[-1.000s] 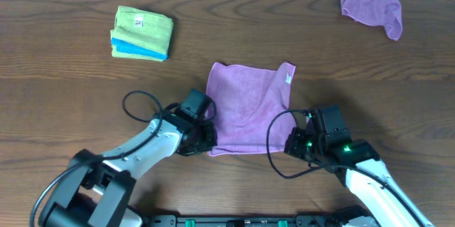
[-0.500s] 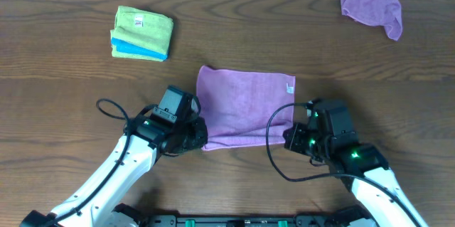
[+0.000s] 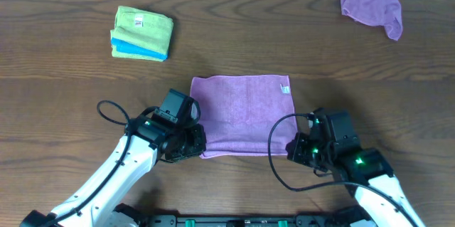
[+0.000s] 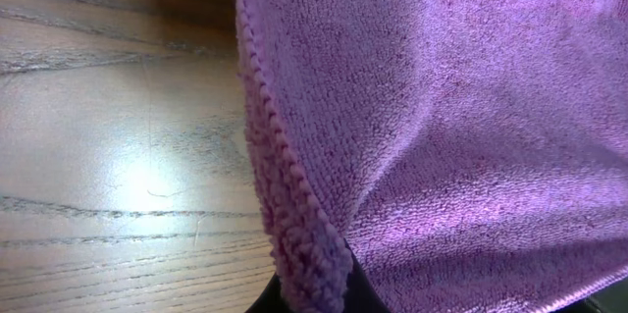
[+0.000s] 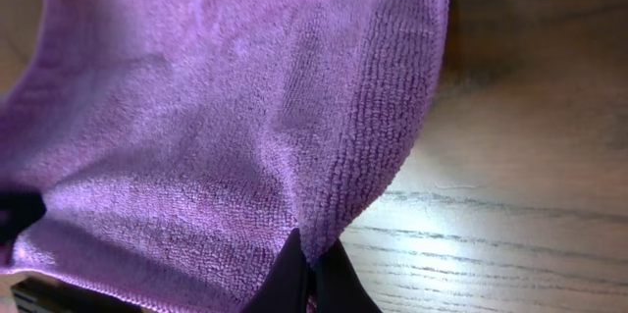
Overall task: Fold the cloth
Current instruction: 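Pull both near corners with both grippers to flatten the cloth, then lift near edge with both grippers and fold it over the far edge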
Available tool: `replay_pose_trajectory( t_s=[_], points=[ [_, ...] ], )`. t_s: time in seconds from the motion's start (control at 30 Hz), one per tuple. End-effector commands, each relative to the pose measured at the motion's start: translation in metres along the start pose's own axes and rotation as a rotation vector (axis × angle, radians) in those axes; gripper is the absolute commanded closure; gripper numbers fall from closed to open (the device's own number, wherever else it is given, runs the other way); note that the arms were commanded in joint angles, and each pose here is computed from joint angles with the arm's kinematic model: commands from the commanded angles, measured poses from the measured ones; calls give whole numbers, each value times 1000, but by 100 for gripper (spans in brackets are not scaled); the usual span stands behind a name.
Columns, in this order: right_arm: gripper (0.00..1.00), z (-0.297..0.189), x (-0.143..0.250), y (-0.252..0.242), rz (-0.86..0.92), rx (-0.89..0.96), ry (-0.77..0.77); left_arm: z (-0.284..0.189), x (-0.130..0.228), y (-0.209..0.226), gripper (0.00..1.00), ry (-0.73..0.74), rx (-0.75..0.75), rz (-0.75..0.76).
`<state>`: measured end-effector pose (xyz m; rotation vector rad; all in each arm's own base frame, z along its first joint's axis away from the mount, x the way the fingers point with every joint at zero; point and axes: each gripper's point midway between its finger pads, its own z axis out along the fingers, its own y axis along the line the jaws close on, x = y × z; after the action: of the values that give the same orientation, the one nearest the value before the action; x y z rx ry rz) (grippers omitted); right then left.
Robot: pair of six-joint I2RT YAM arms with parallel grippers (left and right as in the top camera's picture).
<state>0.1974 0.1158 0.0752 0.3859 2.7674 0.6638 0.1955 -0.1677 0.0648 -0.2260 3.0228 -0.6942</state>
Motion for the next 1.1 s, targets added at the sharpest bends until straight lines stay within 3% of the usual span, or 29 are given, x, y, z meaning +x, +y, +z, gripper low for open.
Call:
replay_pose_trajectory(
  t_s=[0.0, 0.4, 0.57, 1.07],
  points=[
    [99, -8, -22, -10, -41, 81, -117, -5, -12, 10, 94, -57, -60, 9],
    [99, -10, -80, 13, -103, 30, -351, -18, -67, -6, 94, -258, 53, -78],
    [98, 12, -95, 17, -134, 38, -352, -23, -97, 2, 94, -355, 55, -110],
    [99, 63, -153, 22, -234, 142, -386, 15, -150, 10, 94, -465, 26, -112]
  ],
)
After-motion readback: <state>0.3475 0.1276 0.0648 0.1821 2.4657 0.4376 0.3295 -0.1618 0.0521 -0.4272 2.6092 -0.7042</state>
